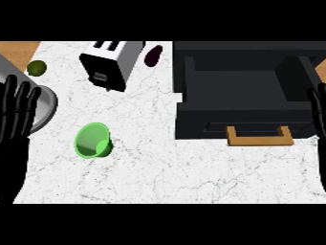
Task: Pick up the cup, place it into the drawer and close the drawer
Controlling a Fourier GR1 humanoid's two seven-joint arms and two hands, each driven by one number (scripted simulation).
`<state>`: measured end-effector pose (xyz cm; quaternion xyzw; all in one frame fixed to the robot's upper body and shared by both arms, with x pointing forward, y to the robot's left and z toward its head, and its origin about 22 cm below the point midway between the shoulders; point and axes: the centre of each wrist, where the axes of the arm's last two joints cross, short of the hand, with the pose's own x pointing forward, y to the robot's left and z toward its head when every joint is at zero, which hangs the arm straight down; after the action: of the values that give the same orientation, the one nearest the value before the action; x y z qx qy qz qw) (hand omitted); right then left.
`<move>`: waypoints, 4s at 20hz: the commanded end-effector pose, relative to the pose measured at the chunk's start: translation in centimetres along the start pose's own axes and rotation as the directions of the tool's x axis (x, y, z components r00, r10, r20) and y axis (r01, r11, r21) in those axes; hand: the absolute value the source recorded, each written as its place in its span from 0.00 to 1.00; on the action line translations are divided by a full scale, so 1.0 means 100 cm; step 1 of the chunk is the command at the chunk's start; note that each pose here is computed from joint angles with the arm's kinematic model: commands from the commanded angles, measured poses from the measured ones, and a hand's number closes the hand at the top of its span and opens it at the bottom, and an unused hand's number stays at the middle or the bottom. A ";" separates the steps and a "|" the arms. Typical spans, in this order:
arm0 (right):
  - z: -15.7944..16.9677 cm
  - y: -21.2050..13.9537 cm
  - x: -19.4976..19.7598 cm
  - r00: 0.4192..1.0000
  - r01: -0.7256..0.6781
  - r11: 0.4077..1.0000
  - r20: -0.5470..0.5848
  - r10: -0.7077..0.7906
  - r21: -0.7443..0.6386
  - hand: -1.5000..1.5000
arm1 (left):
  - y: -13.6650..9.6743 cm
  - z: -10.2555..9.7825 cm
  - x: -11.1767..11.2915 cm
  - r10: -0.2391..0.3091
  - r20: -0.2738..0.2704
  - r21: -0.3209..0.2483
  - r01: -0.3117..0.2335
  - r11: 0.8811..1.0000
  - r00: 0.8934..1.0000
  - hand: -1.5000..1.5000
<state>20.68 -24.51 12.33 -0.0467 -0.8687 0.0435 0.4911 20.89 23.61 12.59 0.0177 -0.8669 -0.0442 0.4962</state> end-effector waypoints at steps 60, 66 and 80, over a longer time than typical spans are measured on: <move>-0.022 0.017 0.005 0.981 0.175 0.978 -0.103 -0.164 0.114 0.00 | 0.013 0.069 -0.170 0.165 -0.353 0.023 -0.167 0.986 0.921 0.00; -0.020 0.010 -0.010 0.978 0.190 0.974 -0.106 -0.177 0.126 0.00 | 0.036 0.064 -0.178 0.162 -0.371 0.032 -0.162 0.986 0.914 0.00; -0.026 0.007 -0.003 0.981 0.180 0.973 -0.097 -0.167 0.144 0.00 | 0.030 0.083 -0.243 0.161 -0.371 0.076 -0.143 0.987 0.914 0.00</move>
<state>22.55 -23.86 14.22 0.0620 -0.8414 0.0566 0.5339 25.54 29.45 -10.00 -0.0334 -0.7567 0.0181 0.6527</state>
